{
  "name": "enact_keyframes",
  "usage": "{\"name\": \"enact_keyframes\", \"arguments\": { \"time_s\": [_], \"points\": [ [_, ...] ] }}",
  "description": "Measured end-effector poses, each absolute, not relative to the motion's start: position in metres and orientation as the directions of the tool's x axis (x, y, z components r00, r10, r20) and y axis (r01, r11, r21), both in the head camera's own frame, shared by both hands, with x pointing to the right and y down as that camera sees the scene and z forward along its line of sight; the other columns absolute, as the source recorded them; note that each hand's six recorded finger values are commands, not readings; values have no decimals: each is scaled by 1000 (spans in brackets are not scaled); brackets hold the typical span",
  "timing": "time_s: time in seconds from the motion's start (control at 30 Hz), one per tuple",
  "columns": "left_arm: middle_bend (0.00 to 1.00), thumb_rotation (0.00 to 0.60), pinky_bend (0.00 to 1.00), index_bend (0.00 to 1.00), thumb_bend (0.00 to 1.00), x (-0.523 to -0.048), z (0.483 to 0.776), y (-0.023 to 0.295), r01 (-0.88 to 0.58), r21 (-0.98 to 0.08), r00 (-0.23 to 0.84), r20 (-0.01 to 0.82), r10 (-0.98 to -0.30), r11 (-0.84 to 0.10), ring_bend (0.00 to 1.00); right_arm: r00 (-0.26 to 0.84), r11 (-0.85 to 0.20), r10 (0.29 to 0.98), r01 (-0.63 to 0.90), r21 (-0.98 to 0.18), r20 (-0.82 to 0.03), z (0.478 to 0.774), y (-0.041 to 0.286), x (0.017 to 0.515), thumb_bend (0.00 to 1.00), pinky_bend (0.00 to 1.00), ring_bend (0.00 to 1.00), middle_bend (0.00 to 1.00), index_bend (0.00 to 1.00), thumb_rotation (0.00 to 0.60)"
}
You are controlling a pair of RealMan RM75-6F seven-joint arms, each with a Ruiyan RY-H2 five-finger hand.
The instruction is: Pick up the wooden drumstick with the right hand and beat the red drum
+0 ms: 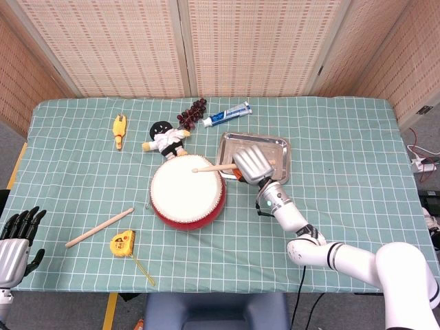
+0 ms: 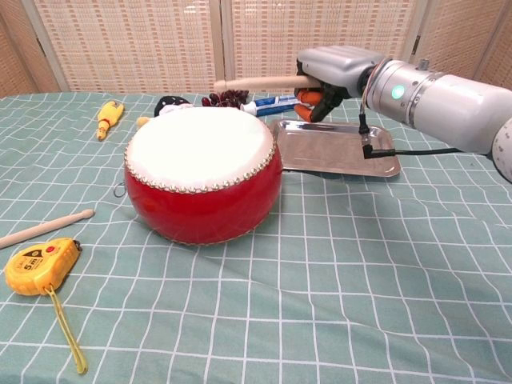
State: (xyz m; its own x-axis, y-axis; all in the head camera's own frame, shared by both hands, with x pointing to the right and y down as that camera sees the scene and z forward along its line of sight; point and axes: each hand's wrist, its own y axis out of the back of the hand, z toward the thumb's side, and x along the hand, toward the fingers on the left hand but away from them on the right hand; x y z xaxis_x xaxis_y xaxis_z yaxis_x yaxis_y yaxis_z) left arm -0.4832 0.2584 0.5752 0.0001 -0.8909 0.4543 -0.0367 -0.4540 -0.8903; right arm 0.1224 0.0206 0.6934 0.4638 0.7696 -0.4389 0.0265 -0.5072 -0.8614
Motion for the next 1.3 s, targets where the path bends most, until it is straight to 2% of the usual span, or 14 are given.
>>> {"name": "enact_keyframes", "arguments": {
  "time_s": [0.1,0.2,0.33,0.5,0.6,0.67,0.77,0.9,1.03,1.17,1.3],
  "points": [
    [0,600,0,0,316,-482,575,258,-36,-890,2,455,-891,-454,0,468,-517,784,128,-846,-408,689,18,124,544,1000,1000,1000,1000,600],
    [0,600,0,0,316,-482,575,258,-36,-891,4,453,-892,-453,0,475,-529,775,125,-840,-417,693,20,125,544,1000,1000,1000,1000,600],
    [0,600,0,0,315,-482,575,258,-35,-890,1,455,-890,-455,0,486,-517,745,-11,-856,-456,703,26,125,544,1000,1000,1000,1000,600],
    [0,600,0,0,316,-483,576,259,-37,-889,-3,457,-889,-457,0,483,-447,720,-225,-866,-497,714,32,124,544,1000,1000,1000,1000,600],
    [0,600,0,0,315,-484,575,259,-36,-890,-5,456,-890,-455,0,481,-418,731,-246,-874,-485,712,31,122,544,1000,1000,1000,1000,600],
    [0,600,0,0,315,-485,575,259,-36,-891,-5,454,-891,-453,0,478,-419,744,-210,-883,-467,709,30,120,544,1000,1000,1000,1000,600],
    [0,600,0,0,315,-484,574,258,-35,-892,-1,451,-892,-451,0,469,-455,770,-73,-888,-433,701,27,119,544,1000,1000,1000,1000,600],
    [0,600,0,0,314,-483,573,257,-35,-893,2,449,-894,-449,0,454,-520,797,178,-836,-399,694,22,122,544,1000,1000,1000,1000,600],
    [0,600,0,0,315,-482,574,257,-35,-892,5,450,-893,-450,0,457,-554,795,278,-785,-399,694,22,125,544,1000,1000,1000,1000,600],
    [0,600,0,0,315,-482,574,258,-34,-891,1,452,-892,-452,0,475,-556,775,198,-807,-417,700,26,125,544,1000,1000,1000,1000,600],
    [0,600,0,0,315,-483,575,258,-35,-890,-2,455,-891,-454,0,491,-509,743,-25,-860,-454,711,33,125,544,1000,1000,1000,1000,600]
  ]
}}
